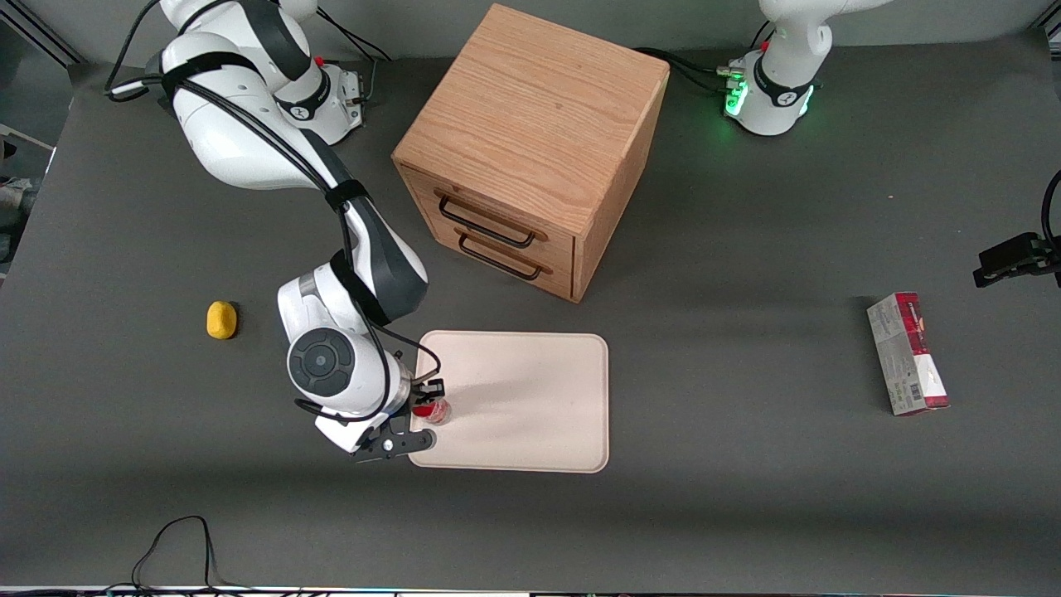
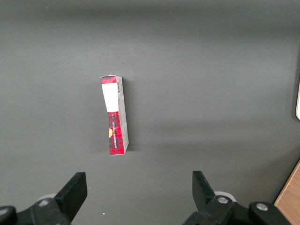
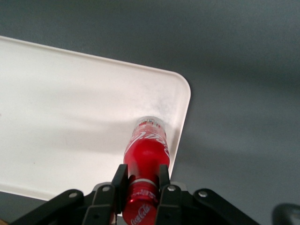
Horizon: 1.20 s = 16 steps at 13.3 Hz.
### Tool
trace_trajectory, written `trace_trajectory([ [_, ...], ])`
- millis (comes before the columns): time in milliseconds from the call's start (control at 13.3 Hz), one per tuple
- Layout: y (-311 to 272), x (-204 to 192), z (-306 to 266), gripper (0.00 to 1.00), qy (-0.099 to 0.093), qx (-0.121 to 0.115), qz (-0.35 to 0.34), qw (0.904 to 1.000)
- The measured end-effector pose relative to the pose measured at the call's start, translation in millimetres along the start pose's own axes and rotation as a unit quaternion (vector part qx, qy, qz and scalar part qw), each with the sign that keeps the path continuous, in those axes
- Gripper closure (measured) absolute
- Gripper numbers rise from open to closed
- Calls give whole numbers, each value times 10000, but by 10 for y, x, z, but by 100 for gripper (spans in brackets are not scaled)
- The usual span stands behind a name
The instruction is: Place coke bottle on tray
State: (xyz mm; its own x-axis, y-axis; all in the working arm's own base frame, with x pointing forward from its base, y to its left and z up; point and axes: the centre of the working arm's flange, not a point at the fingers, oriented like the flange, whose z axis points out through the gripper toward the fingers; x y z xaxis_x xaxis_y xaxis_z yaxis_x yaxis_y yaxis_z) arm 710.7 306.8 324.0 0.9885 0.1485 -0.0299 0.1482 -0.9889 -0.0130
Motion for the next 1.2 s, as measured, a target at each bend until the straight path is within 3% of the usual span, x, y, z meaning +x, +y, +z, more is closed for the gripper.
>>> trace_trajectory([
  [75, 0, 3, 4, 69, 8, 2, 6, 10000],
  [150, 0, 4, 5, 63, 14, 4, 16, 10000],
  [600, 5, 9, -113, 1, 56, 10, 116, 9999],
  [900, 43, -224, -983, 0, -76, -104, 113, 9999],
  [1200, 137, -829, -2243, 0, -214, -274, 111, 9993],
])
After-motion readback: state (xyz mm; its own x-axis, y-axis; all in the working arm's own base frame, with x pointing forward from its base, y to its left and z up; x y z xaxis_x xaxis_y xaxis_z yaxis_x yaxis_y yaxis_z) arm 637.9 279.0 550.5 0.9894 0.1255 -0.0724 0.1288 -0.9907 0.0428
